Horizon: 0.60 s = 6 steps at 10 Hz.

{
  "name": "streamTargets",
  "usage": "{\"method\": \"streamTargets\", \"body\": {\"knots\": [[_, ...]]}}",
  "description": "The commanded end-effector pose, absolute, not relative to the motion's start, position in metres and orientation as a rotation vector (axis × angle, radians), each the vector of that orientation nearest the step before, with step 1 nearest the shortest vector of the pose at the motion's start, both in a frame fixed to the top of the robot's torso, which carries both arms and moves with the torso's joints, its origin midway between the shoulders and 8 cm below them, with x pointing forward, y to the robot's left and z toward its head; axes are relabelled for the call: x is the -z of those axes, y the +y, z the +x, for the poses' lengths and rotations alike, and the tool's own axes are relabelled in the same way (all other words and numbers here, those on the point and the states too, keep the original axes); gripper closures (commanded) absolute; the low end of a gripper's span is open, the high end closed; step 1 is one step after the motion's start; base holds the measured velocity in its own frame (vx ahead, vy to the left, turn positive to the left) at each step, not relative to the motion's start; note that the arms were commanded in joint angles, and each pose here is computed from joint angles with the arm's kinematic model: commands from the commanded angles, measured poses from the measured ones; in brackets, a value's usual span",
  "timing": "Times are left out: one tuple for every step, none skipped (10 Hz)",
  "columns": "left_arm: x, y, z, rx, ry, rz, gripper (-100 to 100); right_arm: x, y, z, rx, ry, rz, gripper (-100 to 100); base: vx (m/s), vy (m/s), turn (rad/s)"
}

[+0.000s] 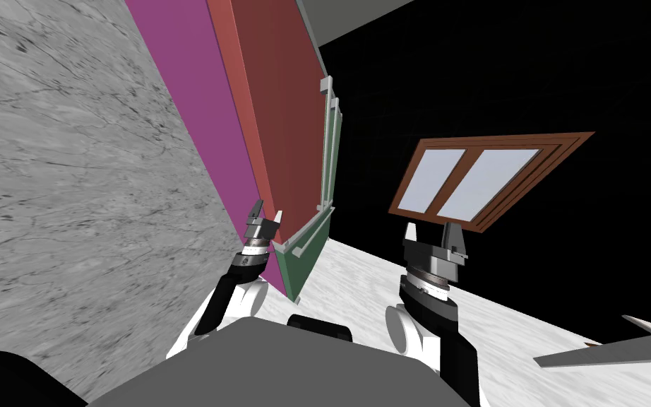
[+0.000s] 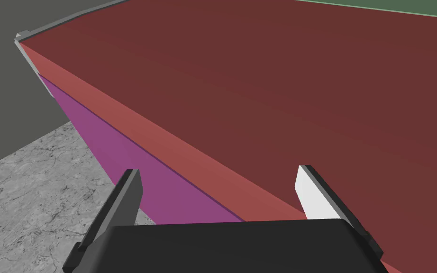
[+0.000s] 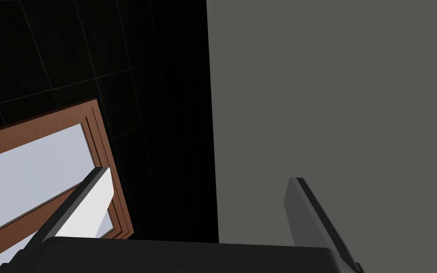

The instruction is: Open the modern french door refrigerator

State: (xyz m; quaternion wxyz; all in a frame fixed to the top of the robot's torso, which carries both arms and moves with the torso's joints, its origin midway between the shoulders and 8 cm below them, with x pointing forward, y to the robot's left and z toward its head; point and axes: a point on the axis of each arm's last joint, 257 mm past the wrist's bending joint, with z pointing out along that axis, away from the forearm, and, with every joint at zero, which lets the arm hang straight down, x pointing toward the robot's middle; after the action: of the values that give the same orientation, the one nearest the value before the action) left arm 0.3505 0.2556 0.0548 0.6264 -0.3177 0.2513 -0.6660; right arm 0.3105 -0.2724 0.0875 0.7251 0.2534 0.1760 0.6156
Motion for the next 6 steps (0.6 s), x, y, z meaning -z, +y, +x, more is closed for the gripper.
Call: {"method": "streamTargets", "body": {"knots": [[-0.0548,0.2556,0.3505,1.527,0.576,-0.729,0,-0.0875,-0.2724,0.3105,-1.358,0.388,0.559,0,0.000,0.000,0.000],[-0.0548,0.2556,0.3505,1.527,0.576,-0.729,0,-0.0875,-0.2724,0.3105,-1.358,0.388,0.559,0,0.000,0.000,0.000],[-0.0548,0.2555,0.3505,1.527,0.576,-0.729,0,-0.0875,-0.2724,0.3105,-1.358,0.388,0.559,0,0.000,0.000,0.000],[-0.0549,0.2555,0.3505,1.527,0.576,-0.728,0,-0.0876,-0.2724,0.3105,-1.358,0.388,0.559,0,0.000,0.000,0.000],[-0.0549,0.2555,0.3505,1.527,0.576,-0.728,0,-0.0876,-0.2724,0.3105,-1.358,0.388,0.559,0,0.000,0.000,0.000],[-0.0549,0.2555,0.3505,1.527,0.576,-0.728,0,-0.0876,-0.2724,0.3104,-1.358,0.388,0.559,0,0.000,0.000,0.000]]}}
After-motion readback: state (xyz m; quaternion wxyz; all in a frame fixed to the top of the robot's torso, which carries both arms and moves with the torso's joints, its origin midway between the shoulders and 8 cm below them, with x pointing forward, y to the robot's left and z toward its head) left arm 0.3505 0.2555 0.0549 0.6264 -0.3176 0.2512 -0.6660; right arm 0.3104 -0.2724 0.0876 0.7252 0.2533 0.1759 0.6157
